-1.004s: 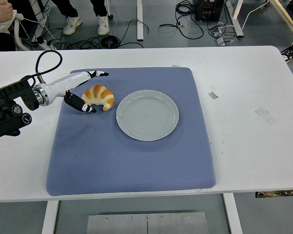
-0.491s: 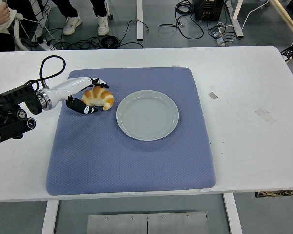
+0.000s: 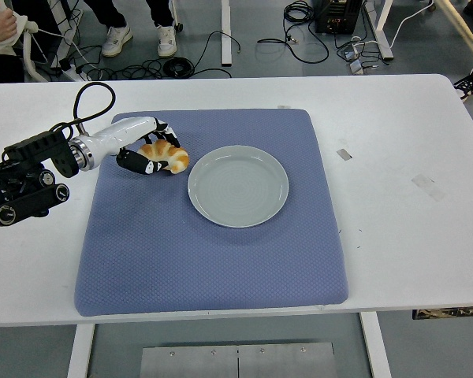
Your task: Place the bread on the plate
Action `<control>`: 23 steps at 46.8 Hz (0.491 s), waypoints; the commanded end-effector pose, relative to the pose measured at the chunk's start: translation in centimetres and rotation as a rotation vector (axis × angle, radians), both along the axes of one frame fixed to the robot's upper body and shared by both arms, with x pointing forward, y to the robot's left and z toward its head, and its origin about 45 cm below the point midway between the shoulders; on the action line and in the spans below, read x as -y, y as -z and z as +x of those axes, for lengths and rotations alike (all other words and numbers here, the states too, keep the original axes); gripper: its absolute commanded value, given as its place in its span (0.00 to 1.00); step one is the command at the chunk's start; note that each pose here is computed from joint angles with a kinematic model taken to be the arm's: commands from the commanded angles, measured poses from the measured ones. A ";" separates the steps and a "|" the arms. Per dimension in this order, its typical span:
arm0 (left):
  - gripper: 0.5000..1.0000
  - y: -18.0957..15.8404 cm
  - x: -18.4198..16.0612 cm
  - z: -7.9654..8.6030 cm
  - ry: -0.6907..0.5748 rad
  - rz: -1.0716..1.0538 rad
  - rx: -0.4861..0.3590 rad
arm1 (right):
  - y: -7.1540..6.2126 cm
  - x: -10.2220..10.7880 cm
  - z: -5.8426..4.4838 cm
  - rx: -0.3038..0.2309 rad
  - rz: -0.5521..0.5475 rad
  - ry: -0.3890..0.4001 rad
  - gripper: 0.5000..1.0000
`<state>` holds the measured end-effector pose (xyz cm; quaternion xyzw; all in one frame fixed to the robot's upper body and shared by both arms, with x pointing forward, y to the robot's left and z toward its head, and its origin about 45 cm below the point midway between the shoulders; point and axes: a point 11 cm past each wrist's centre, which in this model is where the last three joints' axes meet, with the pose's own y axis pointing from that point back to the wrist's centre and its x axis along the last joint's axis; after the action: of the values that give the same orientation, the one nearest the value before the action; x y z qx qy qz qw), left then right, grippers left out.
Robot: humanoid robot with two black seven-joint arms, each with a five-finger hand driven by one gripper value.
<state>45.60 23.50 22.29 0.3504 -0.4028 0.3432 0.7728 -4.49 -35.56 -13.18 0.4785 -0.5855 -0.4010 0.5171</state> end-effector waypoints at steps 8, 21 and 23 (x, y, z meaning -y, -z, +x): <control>0.00 -2.1 0.7 0.9 0.019 -0.002 0.040 | 0.0 0.0 0.0 0.000 0.000 -0.001 1.00; 0.00 -3.3 5.5 0.8 0.136 0.012 0.048 | 0.0 0.0 0.0 0.000 0.000 0.001 1.00; 0.00 -3.2 5.9 0.7 0.150 0.030 0.047 | 0.0 0.0 0.0 0.000 0.000 -0.001 1.00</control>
<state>46.38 18.18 25.58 0.3168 -0.4441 0.2992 0.7829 -4.50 -35.57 -13.18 0.4785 -0.5855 -0.4010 0.5172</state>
